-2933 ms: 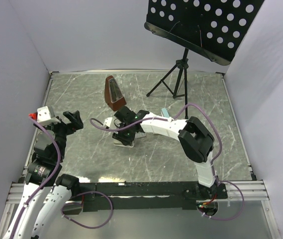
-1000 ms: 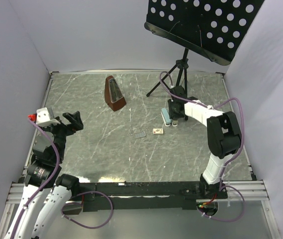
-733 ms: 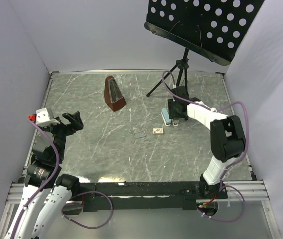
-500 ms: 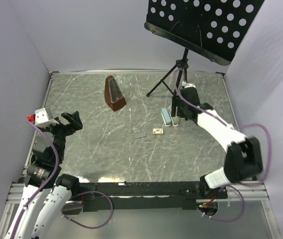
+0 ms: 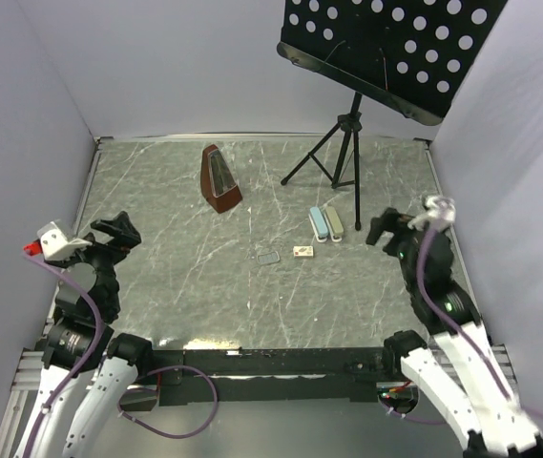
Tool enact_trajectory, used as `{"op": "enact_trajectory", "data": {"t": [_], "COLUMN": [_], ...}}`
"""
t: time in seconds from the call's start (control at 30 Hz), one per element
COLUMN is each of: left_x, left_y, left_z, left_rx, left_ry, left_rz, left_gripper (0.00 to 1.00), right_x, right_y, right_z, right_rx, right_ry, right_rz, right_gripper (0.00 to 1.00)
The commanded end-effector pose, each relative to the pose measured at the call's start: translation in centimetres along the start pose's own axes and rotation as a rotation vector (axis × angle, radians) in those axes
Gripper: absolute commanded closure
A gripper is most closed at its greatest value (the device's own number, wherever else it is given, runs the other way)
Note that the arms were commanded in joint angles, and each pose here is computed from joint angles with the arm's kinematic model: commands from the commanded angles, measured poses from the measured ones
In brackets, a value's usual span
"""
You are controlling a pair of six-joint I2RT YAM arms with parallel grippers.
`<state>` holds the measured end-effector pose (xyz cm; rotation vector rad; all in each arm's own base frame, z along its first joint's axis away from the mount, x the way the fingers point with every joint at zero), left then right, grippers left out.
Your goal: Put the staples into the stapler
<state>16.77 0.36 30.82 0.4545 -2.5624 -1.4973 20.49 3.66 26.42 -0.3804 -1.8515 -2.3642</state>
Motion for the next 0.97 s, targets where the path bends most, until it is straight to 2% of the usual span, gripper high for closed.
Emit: {"op": "enact_trajectory", "data": {"t": [0.0,0.13,0.27,0.4,0.67,0.93], "left_x": [0.5,1.0,1.4,1.3,1.5,1.5], "left_y": [2.2,2.7,2.6,2.6,2.9,3.1], "left_z": [0.4,0.4,0.3,0.4,0.3,0.4], "left_rx": [0.083,0.079,0.073,0.075,0.082,0.083], "left_ry": [0.058,0.026,-0.016,-0.011,-0.033,-0.032], "left_rz": [-0.082,-0.103,-0.112,-0.114,-0.131,-0.141], "left_gripper": [0.01,0.01,0.01,0.01,0.01,0.00], "right_x": [2.8,5.7,6.7,7.9,8.5,8.0], "right_y": [1.1,1.4,0.4,1.4,2.2,1.5], "right_z": [-2.2,-3.5,-4.6,-4.7,-6.0,-6.0], "right_rx": [-0.040,-0.078,-0.098,-0.109,-0.043,-0.046], "right_ry": [-0.059,-0.033,-0.050,-0.026,-0.117,-0.115], "right_rz": [-0.158,-0.273,-0.316,-0.375,-0.402,-0.413], "right_gripper": [0.00,0.00,0.00,0.00,0.00,0.00]}}
Point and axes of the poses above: each gripper's point midway between its finger pads, its own x axis back along the fingers, its own z axis along the line the jaws close on, y = z × x, the point moved 6 cm from there along x, back along the fingers
